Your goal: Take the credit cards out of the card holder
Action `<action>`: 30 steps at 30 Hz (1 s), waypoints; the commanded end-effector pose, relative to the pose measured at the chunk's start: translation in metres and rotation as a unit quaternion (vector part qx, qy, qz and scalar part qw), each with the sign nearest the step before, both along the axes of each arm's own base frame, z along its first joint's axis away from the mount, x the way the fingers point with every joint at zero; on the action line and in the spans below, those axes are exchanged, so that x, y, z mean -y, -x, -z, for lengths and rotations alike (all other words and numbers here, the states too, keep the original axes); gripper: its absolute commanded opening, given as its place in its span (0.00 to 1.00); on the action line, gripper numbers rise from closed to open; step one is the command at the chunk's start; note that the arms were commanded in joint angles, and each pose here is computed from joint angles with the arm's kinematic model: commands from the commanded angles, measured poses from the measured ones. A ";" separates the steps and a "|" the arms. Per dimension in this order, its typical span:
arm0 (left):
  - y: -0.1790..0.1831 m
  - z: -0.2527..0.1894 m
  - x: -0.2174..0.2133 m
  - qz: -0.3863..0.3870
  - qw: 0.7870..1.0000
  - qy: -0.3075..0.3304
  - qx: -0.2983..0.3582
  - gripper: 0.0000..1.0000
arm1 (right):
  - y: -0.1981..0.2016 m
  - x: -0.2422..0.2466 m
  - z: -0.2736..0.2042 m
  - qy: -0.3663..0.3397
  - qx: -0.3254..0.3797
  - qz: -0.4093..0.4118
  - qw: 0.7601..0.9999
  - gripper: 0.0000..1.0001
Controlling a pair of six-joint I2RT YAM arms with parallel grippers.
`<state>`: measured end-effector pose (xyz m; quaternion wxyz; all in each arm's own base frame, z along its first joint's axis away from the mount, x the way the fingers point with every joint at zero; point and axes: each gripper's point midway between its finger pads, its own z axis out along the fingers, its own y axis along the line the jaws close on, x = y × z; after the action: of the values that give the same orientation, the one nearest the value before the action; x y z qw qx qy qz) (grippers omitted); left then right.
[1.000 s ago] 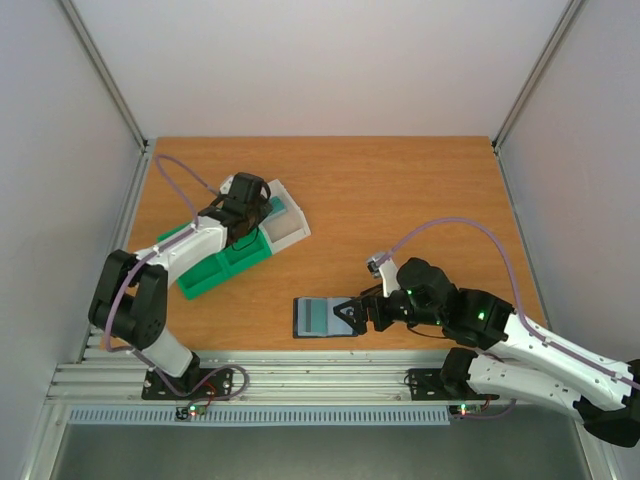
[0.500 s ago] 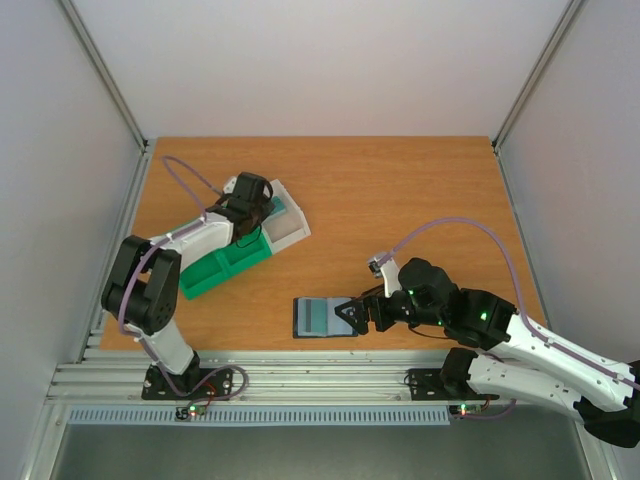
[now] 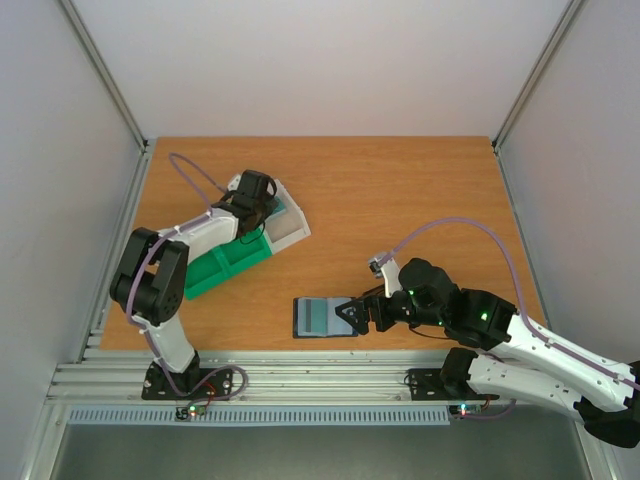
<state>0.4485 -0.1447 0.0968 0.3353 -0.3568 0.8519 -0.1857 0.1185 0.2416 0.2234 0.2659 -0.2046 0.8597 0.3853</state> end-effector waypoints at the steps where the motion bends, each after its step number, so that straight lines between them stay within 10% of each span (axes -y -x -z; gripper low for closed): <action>1: -0.019 -0.010 -0.003 -0.013 0.999 -0.011 0.030 0.07 | -0.002 0.003 -0.010 -0.007 0.007 0.009 1.000 0.99; 19: -0.022 -0.022 -0.003 0.024 0.998 -0.055 0.033 0.21 | -0.004 0.004 -0.008 0.007 0.010 0.011 1.000 0.98; 30: -0.012 -0.045 -0.006 0.045 0.996 -0.076 0.032 0.49 | -0.006 0.009 -0.003 0.015 -0.005 0.031 0.999 0.98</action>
<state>0.4553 -0.1422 0.1091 0.3519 -0.2926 0.8773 -0.1446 0.1199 0.2360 0.2150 0.2597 -0.1968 0.8717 0.3661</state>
